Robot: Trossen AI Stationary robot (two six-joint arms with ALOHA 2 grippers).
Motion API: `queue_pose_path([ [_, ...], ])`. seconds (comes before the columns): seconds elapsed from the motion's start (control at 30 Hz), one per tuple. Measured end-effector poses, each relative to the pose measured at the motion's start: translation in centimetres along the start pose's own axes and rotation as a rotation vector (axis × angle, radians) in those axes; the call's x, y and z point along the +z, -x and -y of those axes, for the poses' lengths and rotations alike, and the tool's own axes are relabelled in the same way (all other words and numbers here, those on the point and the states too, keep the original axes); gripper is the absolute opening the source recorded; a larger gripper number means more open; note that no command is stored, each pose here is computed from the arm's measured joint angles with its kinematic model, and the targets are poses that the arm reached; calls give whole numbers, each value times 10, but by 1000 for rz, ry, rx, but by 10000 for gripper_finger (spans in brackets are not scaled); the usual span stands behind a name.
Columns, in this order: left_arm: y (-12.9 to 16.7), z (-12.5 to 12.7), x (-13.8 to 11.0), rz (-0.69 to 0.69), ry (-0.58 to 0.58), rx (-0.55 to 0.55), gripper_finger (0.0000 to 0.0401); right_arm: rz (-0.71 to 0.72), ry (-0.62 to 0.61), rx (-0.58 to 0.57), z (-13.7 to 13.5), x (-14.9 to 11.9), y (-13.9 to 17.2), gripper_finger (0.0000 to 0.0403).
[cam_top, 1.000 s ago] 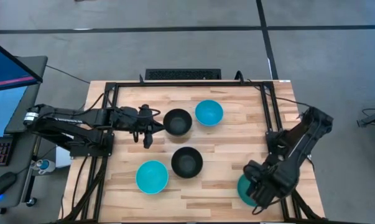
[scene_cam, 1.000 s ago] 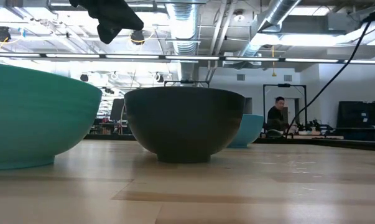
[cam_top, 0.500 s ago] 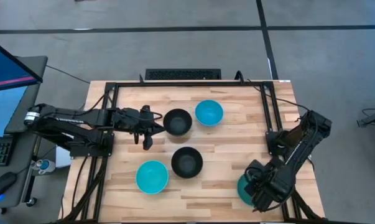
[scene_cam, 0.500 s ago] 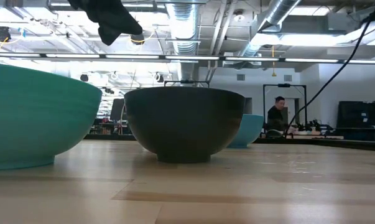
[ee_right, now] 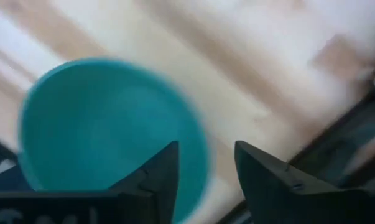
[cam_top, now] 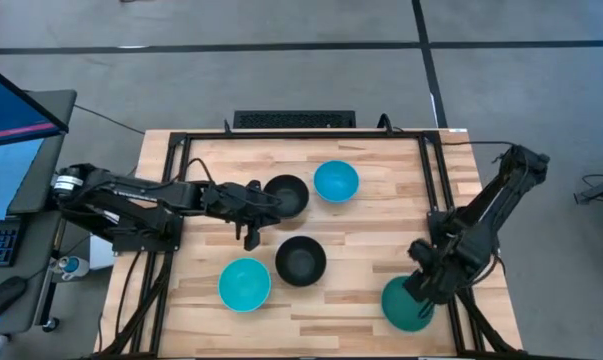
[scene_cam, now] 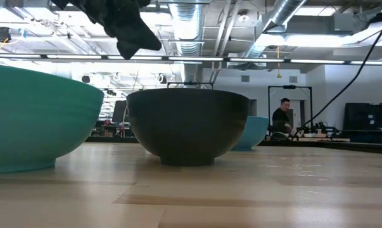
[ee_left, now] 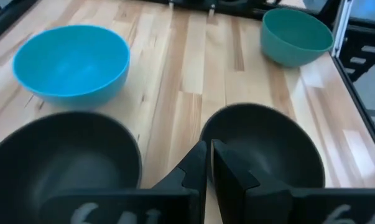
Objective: Nest bowls inside each other
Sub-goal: Stack the green bowl on top of the black bowl
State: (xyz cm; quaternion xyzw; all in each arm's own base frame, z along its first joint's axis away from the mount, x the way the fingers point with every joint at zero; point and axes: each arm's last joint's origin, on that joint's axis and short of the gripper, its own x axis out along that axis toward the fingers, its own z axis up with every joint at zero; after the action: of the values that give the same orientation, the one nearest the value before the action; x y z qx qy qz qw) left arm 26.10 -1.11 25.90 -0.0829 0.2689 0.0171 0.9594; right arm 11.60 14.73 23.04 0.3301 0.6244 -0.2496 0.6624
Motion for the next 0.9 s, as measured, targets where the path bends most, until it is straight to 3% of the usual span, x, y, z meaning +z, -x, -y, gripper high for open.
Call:
queue_pose_path([
  [0.2, -7, -3, -2, -11, 15, 18, 14, 3, 39, 7, 6, 5, -2, 172],
  [0.57, -6, -17, 3, 14, 38, 40, 14, 0, -48, 23, -1, 4, -8, 274],
  [0.9, -6, -22, 3, 6, 40, 50, 14, -24, -42, -42, -13, -14, -30, 282],
])
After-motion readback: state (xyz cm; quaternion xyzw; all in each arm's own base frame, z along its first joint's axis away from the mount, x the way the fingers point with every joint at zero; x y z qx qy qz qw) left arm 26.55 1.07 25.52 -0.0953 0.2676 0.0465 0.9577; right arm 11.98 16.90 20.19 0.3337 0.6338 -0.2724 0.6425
